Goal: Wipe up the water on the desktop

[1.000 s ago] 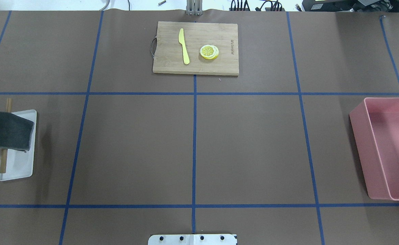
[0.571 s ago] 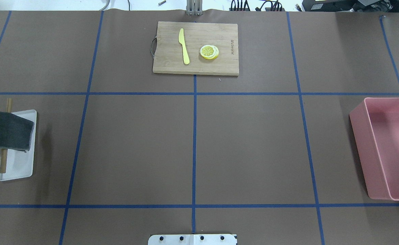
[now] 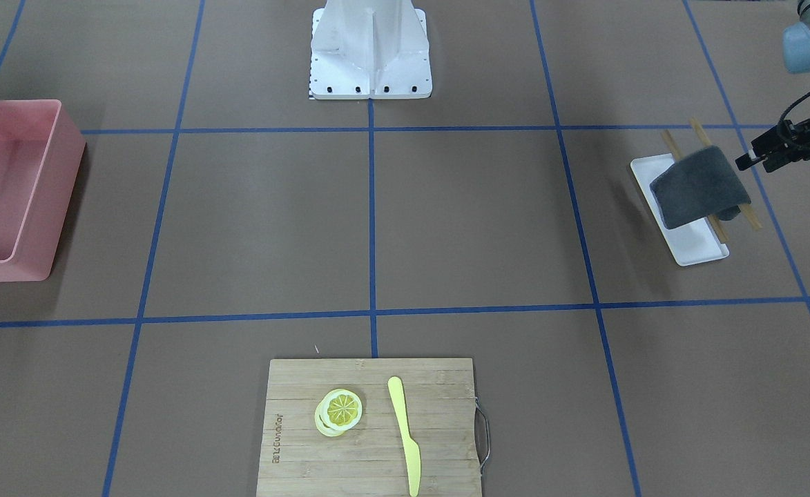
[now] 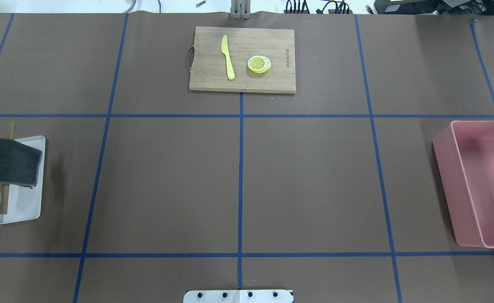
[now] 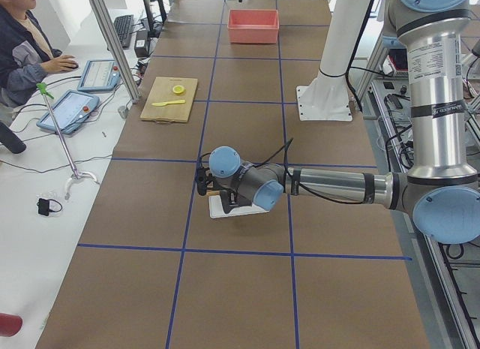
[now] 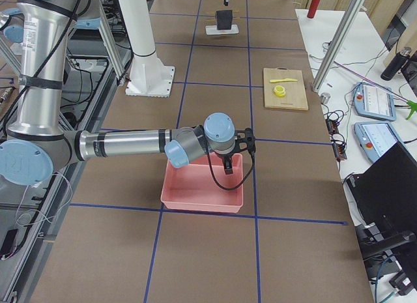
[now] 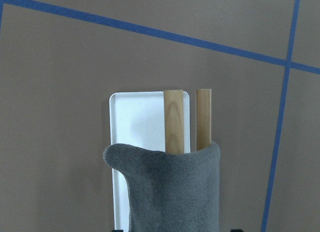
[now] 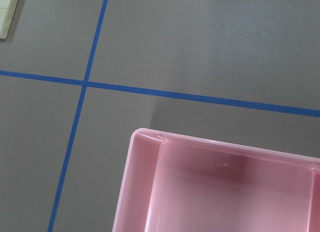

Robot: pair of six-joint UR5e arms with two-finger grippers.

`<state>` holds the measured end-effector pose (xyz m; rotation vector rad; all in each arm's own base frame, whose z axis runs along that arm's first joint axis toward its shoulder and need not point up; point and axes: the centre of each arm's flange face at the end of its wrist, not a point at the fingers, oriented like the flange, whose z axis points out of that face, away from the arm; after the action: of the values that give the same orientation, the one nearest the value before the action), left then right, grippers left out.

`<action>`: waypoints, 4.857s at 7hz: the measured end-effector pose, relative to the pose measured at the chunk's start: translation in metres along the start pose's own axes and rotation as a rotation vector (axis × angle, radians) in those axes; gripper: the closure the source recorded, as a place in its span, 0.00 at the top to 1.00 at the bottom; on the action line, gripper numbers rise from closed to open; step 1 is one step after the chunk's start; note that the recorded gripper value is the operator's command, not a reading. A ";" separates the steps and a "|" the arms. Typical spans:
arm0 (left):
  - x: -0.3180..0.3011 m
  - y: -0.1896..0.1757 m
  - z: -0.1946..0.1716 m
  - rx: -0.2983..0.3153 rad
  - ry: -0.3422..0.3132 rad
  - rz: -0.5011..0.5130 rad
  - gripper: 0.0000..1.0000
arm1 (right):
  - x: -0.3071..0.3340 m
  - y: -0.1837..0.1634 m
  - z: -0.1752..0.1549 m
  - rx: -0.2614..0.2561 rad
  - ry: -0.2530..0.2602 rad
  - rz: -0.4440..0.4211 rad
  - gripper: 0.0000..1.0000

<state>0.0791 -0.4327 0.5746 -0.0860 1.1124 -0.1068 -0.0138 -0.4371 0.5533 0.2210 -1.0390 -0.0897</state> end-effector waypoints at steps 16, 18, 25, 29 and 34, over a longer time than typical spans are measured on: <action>0.245 -0.049 -0.054 -0.146 0.260 -0.241 0.00 | -0.125 -0.080 0.059 -0.002 -0.060 -0.013 1.00; 0.375 -0.041 -0.014 -0.126 0.245 -0.304 0.00 | -0.235 -0.079 0.102 0.104 -0.084 -0.002 1.00; 0.582 0.037 0.118 -0.045 0.277 -0.411 0.00 | -0.526 0.066 0.200 0.508 -0.176 -0.085 0.89; 0.598 0.064 0.134 -0.071 0.287 -0.433 0.00 | -0.552 0.089 0.215 0.572 -0.101 -0.170 0.68; 0.605 0.094 0.134 -0.122 0.299 -0.463 0.42 | -0.557 0.091 0.215 0.589 -0.095 -0.160 0.00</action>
<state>0.4692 -0.4149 0.0836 -0.4490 1.3817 -0.4780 -0.4836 -0.2794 0.2085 0.8417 -1.1223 0.0649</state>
